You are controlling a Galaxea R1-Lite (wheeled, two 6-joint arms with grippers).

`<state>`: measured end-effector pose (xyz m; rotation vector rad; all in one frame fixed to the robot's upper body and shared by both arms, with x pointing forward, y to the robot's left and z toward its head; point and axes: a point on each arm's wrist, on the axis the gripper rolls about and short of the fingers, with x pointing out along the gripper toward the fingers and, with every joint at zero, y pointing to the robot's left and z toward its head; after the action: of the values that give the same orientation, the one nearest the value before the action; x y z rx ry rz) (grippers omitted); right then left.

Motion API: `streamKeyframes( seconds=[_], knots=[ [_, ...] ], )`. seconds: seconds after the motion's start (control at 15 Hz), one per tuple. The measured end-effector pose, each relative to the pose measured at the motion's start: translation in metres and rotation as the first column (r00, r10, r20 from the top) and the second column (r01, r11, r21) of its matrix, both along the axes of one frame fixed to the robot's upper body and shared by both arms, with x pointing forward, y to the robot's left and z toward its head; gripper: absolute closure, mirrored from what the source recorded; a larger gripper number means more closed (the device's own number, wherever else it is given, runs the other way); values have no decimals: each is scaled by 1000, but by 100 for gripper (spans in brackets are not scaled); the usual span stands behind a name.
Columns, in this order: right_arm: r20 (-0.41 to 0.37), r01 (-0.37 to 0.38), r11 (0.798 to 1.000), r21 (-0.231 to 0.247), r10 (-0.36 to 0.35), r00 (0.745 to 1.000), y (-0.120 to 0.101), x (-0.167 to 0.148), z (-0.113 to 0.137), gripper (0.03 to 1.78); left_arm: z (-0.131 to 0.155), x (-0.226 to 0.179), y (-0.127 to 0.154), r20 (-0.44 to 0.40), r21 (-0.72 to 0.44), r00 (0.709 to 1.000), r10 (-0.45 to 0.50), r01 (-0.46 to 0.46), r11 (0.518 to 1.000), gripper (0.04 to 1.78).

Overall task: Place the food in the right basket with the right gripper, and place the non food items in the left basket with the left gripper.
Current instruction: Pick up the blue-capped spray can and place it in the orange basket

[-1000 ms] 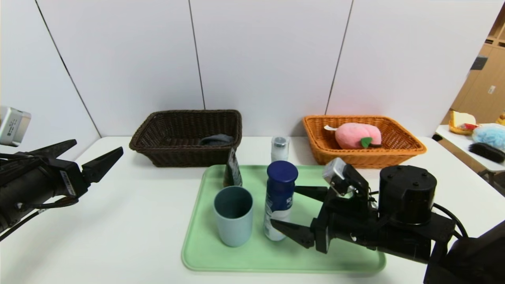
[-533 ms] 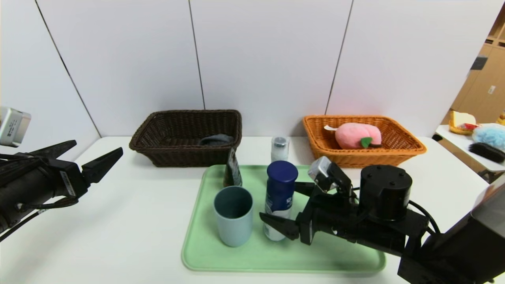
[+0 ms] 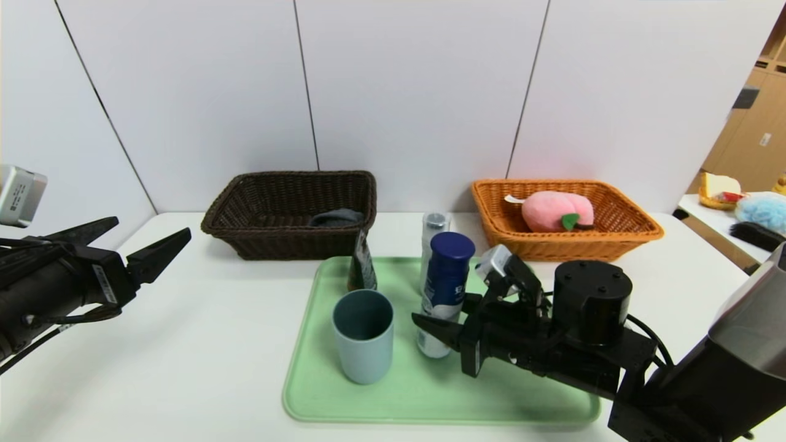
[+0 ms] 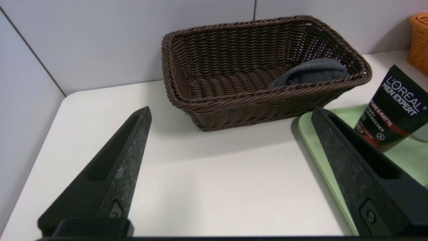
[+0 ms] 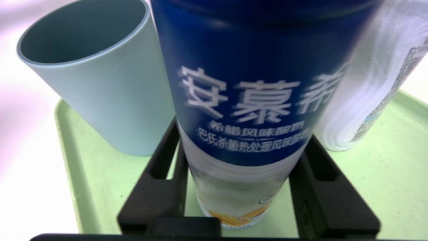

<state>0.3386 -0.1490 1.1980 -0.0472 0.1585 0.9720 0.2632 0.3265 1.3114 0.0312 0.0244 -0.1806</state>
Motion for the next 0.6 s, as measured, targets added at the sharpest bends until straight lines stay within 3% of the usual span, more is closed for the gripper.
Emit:
streamKeyframes(
  seconds=[0.27, 0.6],
  knots=[
    [8, -11, 1000, 16, 10, 1000, 0, -5, 5, 103, 0, 0, 0, -1, 0, 1000, 0, 0, 1000, 13],
    [89, -37, 993, 116, 27, 996, -5, -25, 40, 103, 0, 1, 0, -3, -1, 1000, 0, 0, 1000, 13]
  ],
)
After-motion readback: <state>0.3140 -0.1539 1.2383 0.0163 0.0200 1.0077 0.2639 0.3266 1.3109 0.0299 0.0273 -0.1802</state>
